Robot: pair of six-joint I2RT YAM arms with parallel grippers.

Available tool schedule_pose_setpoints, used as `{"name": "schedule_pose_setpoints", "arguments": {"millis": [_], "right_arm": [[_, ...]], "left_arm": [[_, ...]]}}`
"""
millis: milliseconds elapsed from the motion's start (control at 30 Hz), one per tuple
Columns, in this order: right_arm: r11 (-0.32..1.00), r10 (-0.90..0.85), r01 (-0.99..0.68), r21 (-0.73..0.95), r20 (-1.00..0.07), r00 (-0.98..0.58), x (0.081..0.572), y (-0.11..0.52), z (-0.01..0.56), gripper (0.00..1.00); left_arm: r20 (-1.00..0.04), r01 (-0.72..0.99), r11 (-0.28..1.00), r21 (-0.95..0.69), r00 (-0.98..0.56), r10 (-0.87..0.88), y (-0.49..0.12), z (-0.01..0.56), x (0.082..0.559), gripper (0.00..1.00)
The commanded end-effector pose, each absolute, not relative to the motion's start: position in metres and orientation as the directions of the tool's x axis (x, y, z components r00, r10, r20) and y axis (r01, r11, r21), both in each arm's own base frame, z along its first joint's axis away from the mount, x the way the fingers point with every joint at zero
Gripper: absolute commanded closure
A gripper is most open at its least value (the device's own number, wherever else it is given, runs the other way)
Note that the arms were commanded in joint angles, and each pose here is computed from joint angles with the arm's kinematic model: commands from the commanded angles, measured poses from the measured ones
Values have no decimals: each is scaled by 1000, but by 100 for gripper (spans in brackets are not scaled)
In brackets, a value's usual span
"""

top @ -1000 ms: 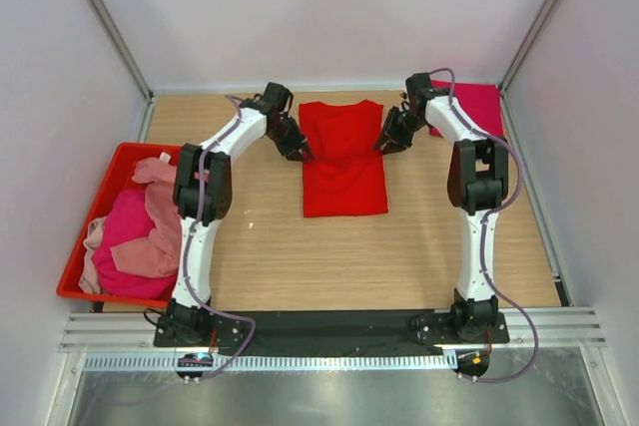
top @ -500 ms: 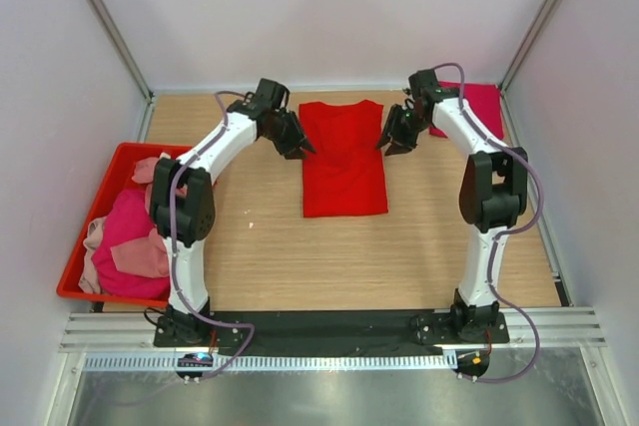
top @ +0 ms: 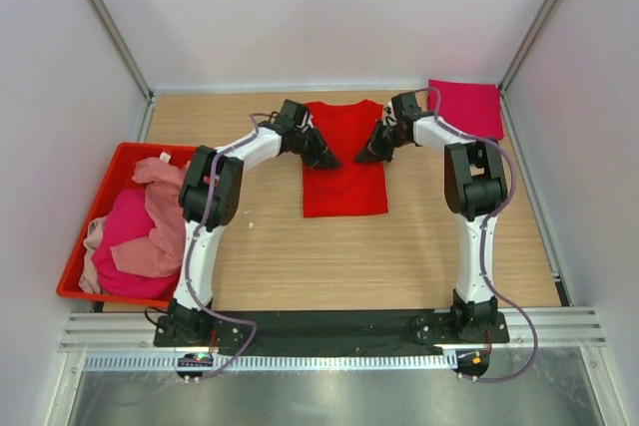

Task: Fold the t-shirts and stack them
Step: Fold the tshirt

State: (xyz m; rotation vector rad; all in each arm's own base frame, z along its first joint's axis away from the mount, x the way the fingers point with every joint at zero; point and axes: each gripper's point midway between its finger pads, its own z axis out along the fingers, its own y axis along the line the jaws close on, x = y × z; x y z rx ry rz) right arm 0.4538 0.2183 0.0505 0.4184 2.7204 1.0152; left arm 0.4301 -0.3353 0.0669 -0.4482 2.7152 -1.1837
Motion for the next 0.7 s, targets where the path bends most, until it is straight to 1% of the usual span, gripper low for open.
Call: {"name": "schedule_pose_setpoints", "arguments": {"millis": [0,167,267,333,433,500,567,633,667], "right_arm": [[664,351,154,731,-124,-928,474,227,58,99],[618,398,169,768,-120,-910,494,216,48,99],[590,437,198,783,-103,-894,506,202,43,99],[574,460,216,790,-93,-883,514,194,43,99],[561,493,236,793,-91,-865,526,177,39,99],[556,506,265,788,-68,-860,529,168,34,99],[552,503,247,797,-81,-860,535,166,45,99],[564,507,222,796,-121,-854,539,162,63,99],[560,510,224,798,-118,-852,538,161,68,99]], "left_arm": [[-34,-151,557,-817,-951,-307,-354,84,451,83],[-29,-153,529,-835,-947,-319,-354,69,474,83],[-38,-162,521,-838,-935,-353,-340,68,492,83],[-19,-192,508,-839,-925,-381,-328,61,503,83],[-18,-209,506,-837,-913,-407,-312,54,516,83],[-1,-221,492,-842,-912,-411,-307,53,519,83],[5,-217,475,-853,-913,-408,-307,62,521,83],[-21,-188,478,-858,-917,-398,-308,81,517,81],[-33,-178,491,-853,-919,-392,-308,83,514,80]]}}
